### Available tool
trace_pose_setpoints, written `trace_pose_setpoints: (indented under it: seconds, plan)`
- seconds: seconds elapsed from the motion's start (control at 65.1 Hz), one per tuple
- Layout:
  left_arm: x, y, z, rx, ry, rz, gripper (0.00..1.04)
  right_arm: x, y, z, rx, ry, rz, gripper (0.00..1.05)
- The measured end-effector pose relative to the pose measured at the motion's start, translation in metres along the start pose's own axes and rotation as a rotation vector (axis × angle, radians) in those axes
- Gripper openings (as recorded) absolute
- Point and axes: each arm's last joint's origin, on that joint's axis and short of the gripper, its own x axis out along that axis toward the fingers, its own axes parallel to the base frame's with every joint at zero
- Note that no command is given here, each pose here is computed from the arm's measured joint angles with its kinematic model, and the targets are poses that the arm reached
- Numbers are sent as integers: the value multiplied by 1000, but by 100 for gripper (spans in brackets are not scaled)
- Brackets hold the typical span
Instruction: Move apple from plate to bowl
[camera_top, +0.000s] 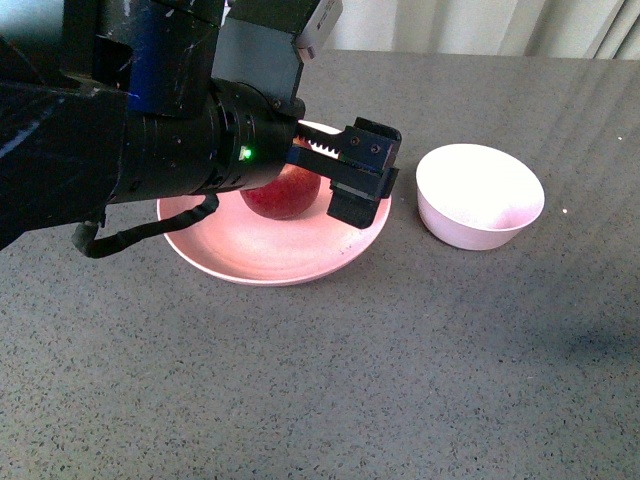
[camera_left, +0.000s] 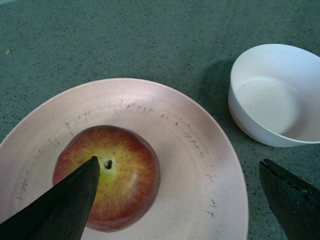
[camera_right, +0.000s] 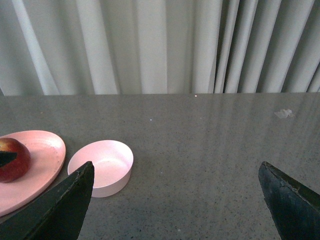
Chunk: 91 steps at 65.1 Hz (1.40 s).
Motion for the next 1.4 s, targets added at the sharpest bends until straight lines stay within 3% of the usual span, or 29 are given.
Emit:
trace_pose_setpoints:
  seconds: [0.461,0.83,1.014,1.23,1.399]
  plan:
    - [24,27,-4,-20,42,113,96,0,0,0,0,0,0,96]
    - [31,28,-15,-16,88,133,96,0,0,0,0,0,0,96]
    - [32,23,-14,-6,95,148,73,0,0,0,0,0,0,96]
    - [31,14,-8,6,84,144,71,0,0,0,0,0,0,96]
    - [20,-13,21,4,16,80,70,0,0,0,0,0,0,96]
